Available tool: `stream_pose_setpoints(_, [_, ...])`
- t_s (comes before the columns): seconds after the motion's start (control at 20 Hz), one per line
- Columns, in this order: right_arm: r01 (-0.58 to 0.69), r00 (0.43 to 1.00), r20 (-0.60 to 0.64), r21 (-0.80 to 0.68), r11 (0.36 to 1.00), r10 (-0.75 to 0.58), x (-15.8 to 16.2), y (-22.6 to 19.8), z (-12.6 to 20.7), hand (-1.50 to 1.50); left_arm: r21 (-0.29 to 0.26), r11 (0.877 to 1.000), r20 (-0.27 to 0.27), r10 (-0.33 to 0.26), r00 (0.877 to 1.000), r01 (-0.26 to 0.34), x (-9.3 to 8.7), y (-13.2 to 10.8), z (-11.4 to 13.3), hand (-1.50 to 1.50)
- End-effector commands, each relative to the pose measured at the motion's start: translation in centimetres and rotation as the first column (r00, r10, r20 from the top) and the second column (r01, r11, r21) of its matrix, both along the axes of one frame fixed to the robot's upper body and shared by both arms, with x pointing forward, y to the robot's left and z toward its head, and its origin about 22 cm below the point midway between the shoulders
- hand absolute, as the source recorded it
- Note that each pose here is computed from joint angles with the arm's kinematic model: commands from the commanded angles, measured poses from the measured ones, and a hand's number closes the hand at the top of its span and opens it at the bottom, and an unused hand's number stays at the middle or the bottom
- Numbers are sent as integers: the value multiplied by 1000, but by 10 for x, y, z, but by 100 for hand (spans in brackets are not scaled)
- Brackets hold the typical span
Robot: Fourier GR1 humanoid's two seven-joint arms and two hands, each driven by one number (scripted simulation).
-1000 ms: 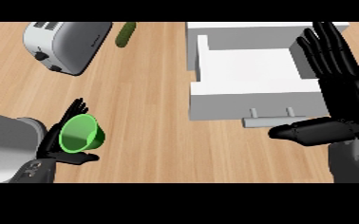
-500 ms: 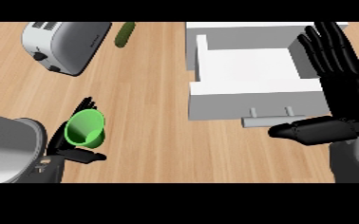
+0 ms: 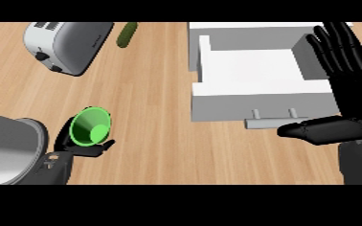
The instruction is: Pick up the cup, place it into the drawer and close the drawer
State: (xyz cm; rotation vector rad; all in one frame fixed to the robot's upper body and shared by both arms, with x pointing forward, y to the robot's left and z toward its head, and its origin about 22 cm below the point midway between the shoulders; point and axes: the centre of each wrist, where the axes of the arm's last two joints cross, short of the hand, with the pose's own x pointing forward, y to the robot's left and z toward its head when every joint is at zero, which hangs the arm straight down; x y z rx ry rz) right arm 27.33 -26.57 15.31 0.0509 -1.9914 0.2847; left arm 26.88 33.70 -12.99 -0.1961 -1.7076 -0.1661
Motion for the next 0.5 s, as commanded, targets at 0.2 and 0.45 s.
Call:
stream_pose_setpoints(0.2, [13,1000,5,1,1000,-13,-2,-10,-2,-150,-184,983,279,58,958,-5,13,-12,6,150])
stream_pose_setpoints(0.45, [3,1000,2,25,1000,-3,1,-13,-1,-150,-210,931,299,353,887,-300,27,-38,8,150])
